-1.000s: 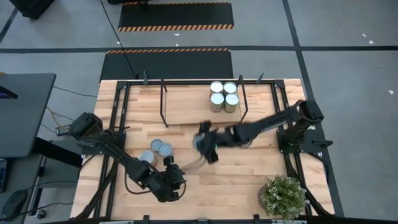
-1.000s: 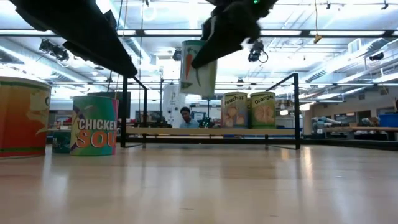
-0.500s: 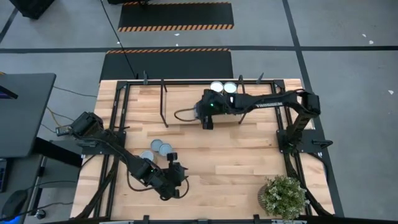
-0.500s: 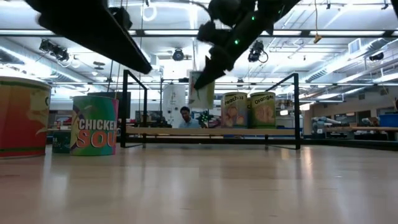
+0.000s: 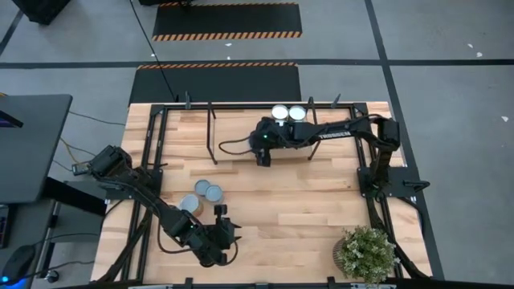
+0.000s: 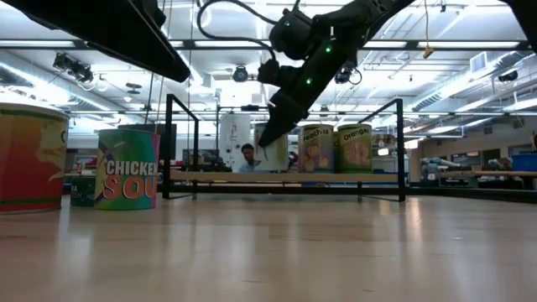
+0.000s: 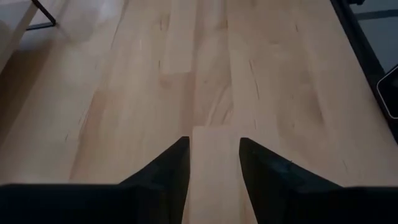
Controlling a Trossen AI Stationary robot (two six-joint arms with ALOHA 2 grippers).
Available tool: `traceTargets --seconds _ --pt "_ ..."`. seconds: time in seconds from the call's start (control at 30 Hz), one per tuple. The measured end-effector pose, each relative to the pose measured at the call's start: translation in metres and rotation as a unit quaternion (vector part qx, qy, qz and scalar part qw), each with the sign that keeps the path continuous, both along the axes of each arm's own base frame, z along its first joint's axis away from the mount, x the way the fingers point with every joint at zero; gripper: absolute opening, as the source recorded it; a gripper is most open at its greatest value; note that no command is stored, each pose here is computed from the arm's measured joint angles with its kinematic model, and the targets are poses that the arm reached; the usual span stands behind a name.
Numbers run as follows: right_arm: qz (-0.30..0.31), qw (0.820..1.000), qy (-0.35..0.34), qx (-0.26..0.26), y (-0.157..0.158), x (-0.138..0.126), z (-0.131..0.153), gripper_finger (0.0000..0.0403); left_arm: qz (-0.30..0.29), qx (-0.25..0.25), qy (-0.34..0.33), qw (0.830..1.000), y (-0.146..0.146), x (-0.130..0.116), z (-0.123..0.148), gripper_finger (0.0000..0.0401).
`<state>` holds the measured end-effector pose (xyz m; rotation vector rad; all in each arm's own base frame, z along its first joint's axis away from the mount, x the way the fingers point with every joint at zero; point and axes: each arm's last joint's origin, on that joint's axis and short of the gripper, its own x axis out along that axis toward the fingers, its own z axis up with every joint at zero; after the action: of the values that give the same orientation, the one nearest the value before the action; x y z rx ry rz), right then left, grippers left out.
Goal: Pick and place cans onto a shelf
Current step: Put the canned mixed vegetable on the shelf, then put the canned corn on the shelf
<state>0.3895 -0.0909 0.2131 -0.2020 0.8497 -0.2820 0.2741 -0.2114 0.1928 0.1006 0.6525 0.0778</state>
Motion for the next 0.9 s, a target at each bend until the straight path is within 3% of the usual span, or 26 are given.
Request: traceTargets --seconds 0.33,0.67,0.9 --pt "-0.031 0.999 0.016 -0.024 -0.012 -0.005 0.003 0.0394 0.004 0.003 -0.007 1.000 0.001 0.001 0.002 0.0144" --pt "-0.027 0.996 0.040 -0.069 -0.001 0.003 0.039 0.0392 0.043 -0.001 -0.025 0.999 0.016 -0.038 0.050 0.0144" --pt "-0.004 0.993 0.077 -0.090 0.031 0.003 0.055 0.0393 0.084 -0.060 0.019 0.994 0.023 -0.063 0.057 0.0147"
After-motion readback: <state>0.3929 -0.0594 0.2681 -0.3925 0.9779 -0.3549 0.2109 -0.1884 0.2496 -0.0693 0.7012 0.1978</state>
